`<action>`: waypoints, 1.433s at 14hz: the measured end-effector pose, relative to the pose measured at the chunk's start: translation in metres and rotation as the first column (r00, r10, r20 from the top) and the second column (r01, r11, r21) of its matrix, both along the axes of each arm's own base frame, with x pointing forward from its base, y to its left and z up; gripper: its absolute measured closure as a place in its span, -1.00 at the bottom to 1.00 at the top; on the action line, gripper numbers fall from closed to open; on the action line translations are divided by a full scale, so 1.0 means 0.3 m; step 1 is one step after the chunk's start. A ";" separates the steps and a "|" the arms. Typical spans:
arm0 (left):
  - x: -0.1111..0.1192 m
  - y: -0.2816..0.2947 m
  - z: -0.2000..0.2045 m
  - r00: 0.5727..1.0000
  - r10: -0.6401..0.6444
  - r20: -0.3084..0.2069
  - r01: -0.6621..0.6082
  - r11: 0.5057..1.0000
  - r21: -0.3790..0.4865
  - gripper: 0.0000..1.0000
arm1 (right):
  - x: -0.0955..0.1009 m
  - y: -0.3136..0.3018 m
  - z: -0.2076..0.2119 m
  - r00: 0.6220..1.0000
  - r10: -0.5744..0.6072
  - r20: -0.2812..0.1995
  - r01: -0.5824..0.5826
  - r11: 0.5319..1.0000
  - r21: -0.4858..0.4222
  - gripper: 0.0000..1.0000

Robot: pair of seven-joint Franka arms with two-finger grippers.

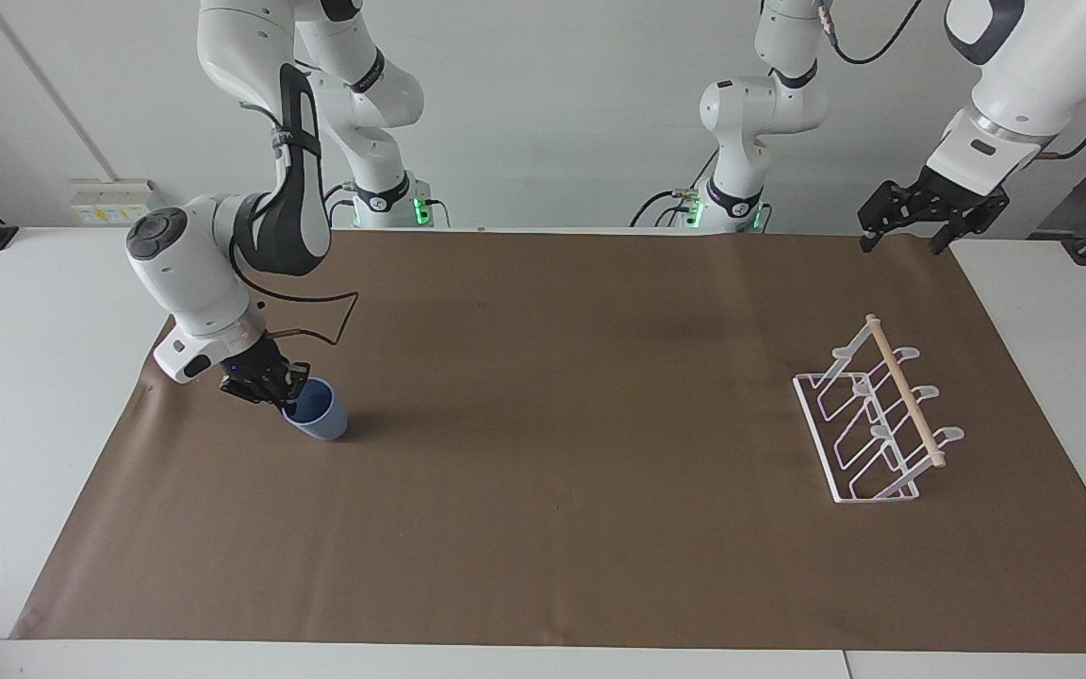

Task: Hang cup on cup holder
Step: 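Lift the blue cup with the right gripper and carry it toward the rack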

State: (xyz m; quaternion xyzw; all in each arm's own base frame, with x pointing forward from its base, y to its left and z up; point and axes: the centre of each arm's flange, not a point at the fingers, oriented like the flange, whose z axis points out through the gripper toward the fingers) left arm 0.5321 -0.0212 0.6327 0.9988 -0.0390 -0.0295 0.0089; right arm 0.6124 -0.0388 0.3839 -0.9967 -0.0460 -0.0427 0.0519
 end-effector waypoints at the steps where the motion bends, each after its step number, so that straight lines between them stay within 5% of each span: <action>1: 0.000 0.000 0.000 1.000 0.000 0.000 0.000 1.000 0.000 -1.00 | 0.014 0.033 0.041 1.000 0.018 -0.001 -0.018 1.000 0.008 0.91; 4: 0.000 0.000 0.000 1.000 0.000 0.000 0.000 1.000 0.000 -1.00 | 0.052 0.121 0.180 0.997 0.069 0.030 -0.071 0.994 0.086 0.91; 10: 0.000 0.000 0.000 1.000 0.000 0.000 0.000 1.000 0.000 -1.00 | 0.055 0.212 0.265 0.999 0.018 0.050 -0.038 0.902 0.431 0.91; 16: 0.000 0.000 0.000 1.000 0.000 0.000 0.000 1.000 0.000 -1.00 | 0.033 0.319 0.315 1.000 -0.026 0.000 0.019 0.733 0.680 0.91; 20: 0.000 0.000 0.000 1.000 0.000 0.000 0.000 1.000 0.000 -1.00 | -0.023 0.464 0.315 0.998 -0.047 -0.045 0.062 0.510 0.858 0.91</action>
